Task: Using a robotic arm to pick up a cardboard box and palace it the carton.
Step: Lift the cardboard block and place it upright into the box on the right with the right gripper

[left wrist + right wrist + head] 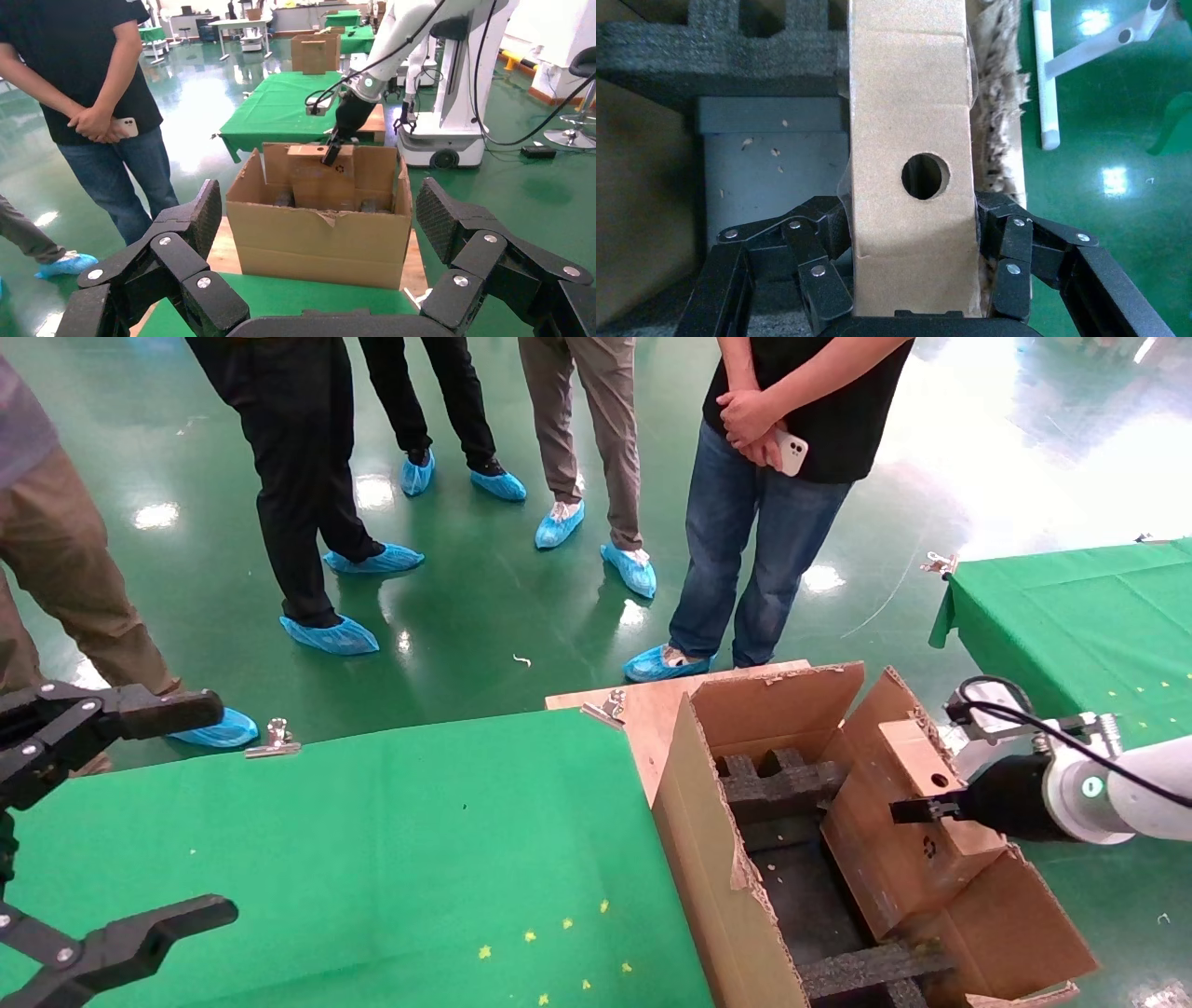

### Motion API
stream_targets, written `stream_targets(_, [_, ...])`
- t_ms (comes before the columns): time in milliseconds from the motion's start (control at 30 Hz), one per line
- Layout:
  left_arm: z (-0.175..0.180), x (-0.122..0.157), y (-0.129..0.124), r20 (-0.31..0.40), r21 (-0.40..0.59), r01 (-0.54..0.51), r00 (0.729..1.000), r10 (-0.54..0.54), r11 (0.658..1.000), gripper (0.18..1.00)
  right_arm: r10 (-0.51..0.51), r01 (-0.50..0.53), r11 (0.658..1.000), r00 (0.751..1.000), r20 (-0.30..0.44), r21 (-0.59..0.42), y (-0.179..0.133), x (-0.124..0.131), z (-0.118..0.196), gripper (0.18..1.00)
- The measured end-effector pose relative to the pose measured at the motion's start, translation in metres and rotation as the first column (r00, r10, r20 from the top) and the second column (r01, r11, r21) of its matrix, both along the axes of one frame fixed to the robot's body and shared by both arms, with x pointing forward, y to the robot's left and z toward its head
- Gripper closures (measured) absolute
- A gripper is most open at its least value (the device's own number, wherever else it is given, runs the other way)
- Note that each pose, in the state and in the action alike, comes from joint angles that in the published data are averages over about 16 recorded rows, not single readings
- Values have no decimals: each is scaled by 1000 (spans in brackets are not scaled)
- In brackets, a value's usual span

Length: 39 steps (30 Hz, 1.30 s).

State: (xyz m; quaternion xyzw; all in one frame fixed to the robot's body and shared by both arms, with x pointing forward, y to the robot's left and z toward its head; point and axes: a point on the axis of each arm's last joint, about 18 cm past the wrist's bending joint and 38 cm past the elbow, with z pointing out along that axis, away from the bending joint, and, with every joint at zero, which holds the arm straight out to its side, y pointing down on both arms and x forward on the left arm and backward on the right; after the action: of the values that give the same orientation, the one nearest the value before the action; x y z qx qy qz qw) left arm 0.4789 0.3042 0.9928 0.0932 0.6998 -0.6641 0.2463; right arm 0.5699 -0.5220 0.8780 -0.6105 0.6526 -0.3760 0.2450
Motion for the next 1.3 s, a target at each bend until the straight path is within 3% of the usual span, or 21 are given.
stream_targets(1300, [0,0,0,0,0,0,1000,0,1000,183,-22,24,1000,991,-136,12,6,45,-78,854])
